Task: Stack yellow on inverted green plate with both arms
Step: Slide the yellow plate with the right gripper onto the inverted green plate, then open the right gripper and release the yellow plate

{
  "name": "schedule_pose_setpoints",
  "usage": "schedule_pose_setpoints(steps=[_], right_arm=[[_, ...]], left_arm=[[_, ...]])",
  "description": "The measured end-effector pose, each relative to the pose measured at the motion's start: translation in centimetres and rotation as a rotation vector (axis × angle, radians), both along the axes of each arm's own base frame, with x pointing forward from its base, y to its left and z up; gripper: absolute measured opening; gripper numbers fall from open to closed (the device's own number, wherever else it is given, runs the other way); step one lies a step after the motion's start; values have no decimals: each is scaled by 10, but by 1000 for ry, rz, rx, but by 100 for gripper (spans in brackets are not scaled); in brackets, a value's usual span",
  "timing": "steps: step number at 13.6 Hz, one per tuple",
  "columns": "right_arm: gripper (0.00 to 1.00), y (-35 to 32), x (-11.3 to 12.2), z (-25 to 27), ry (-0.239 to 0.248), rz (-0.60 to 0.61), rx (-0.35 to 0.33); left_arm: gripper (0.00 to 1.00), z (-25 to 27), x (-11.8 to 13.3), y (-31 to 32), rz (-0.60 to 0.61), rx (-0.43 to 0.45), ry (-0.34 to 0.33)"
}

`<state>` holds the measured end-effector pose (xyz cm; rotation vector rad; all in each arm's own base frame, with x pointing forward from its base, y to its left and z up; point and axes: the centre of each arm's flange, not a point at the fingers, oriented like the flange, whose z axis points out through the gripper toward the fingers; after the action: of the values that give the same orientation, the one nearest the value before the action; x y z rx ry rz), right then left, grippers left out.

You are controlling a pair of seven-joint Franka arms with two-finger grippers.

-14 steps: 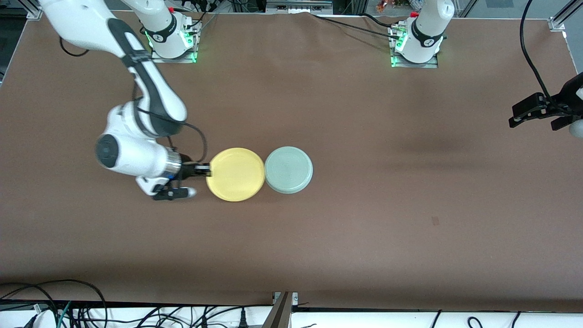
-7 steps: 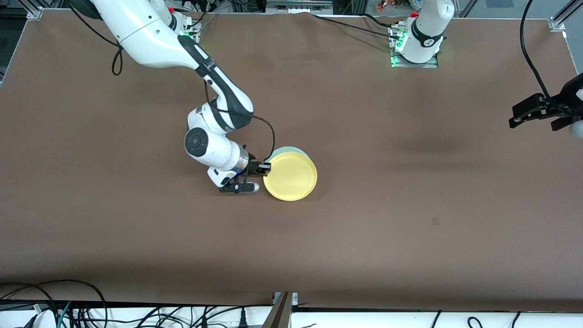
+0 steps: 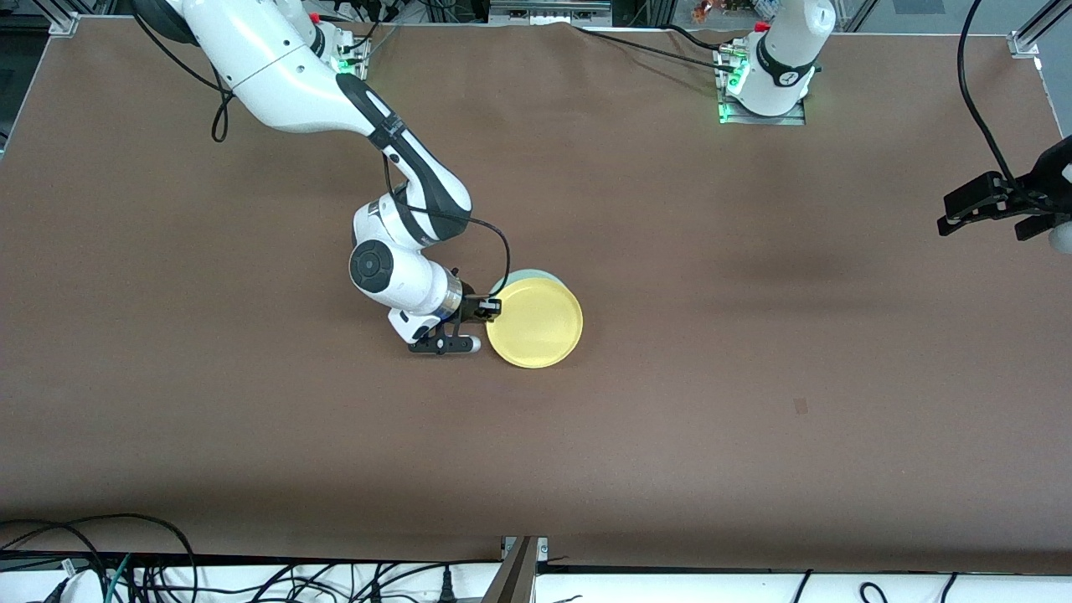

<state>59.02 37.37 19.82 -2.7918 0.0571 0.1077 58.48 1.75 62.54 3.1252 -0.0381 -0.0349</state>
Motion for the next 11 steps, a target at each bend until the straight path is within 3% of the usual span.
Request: schedule_pose_setpoints(steps=[4, 5, 11], right_arm=[[2, 0, -1, -1, 13, 4, -4], [8, -1, -2, -3, 23, 7, -9], [70, -18, 8, 19, 50, 11, -41]], left_arm=[[100, 0, 0, 0, 0, 0, 0], [100, 0, 0, 0, 0, 0, 0], [100, 0, 0, -1, -2, 0, 0]])
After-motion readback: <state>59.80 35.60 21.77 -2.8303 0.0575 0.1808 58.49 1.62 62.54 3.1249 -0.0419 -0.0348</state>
